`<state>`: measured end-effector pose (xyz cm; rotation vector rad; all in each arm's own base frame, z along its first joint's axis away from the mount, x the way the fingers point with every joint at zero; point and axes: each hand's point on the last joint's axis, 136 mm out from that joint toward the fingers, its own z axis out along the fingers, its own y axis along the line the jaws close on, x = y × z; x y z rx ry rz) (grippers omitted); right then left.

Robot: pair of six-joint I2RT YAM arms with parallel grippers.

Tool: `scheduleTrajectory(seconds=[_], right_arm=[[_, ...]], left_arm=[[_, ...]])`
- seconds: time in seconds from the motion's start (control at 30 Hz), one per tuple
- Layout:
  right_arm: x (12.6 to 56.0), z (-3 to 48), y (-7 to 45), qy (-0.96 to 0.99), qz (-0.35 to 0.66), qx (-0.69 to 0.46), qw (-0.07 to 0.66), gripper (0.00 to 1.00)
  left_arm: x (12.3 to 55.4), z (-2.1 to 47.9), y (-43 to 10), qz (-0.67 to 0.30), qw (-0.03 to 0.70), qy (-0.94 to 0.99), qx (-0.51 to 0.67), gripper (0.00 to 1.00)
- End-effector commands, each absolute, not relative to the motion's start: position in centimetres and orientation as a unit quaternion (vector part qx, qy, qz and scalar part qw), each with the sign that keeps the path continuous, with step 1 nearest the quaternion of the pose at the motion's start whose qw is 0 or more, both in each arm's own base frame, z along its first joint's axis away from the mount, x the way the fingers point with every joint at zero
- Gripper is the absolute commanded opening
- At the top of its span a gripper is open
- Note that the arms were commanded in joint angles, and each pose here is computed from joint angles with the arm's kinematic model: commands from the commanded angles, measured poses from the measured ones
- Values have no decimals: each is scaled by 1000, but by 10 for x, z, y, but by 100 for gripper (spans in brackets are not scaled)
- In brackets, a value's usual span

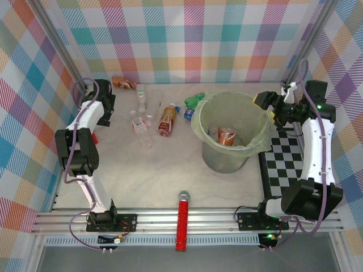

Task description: Put the plastic bottles in the bin

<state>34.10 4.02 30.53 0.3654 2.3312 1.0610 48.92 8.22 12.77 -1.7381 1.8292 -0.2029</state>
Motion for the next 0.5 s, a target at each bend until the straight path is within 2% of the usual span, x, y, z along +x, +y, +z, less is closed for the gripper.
scheduleTrajectory(seconds=[0.0, 0.37, 0.47], right_arm=[[332, 311, 53, 861, 416, 114, 269, 96], [331, 302, 50, 870, 404, 120, 257, 95], [331, 299, 49, 873, 399, 123, 253, 94]], left_arm=[[487, 123, 96, -66, 295, 646, -700, 100], [479, 107, 123, -49, 321, 588, -741, 99], [482, 97, 131, -52, 306, 586, -749, 99]])
